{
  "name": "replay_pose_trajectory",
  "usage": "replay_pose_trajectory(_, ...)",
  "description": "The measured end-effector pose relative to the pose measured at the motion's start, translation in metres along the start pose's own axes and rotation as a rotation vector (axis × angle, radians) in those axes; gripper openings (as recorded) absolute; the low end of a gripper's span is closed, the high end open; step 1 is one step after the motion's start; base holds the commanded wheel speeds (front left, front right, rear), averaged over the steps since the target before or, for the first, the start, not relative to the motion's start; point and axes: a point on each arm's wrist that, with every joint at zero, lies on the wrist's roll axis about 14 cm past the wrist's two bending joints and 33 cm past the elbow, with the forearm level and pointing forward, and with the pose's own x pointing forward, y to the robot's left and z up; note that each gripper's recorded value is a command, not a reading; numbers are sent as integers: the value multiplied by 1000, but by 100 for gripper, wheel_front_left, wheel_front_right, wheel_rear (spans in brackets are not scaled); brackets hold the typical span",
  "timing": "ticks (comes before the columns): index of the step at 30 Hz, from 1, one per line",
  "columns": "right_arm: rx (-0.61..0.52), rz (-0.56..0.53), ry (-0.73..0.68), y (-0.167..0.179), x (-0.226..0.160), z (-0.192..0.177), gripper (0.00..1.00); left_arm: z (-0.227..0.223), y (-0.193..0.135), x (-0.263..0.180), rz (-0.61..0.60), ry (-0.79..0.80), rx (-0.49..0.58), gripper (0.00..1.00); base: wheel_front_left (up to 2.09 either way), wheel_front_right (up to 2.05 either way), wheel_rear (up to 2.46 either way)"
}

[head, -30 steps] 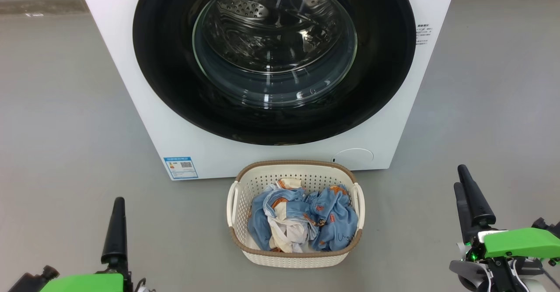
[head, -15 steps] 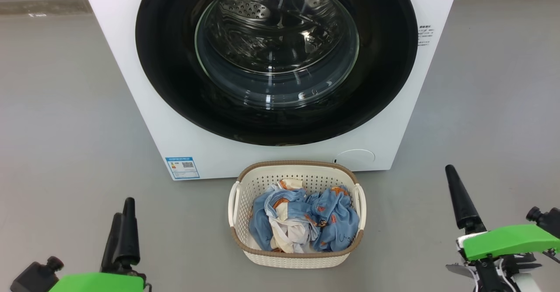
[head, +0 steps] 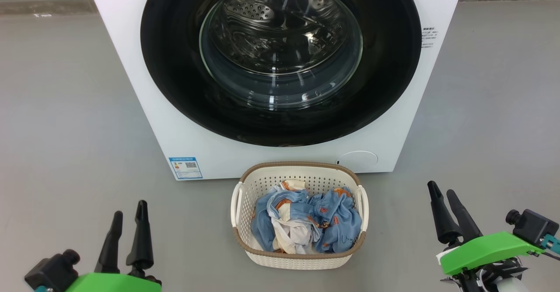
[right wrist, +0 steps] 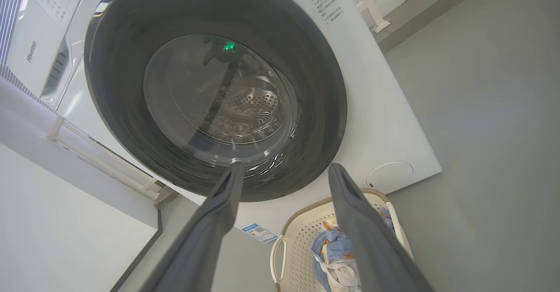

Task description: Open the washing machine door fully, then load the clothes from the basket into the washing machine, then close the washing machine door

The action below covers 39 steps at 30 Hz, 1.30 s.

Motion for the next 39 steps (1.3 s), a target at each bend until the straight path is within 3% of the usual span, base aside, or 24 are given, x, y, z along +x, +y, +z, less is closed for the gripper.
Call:
replay_pose_trajectory(14,-226,90,-22,24,10,3,100,7,-6,-1,-24,-41,133,100,0,0,0)
replay_pose_trajectory(39,-483,171,-25,40,14,-8,100,11,-16,-7,-82,-77,351,100,0,0,0)
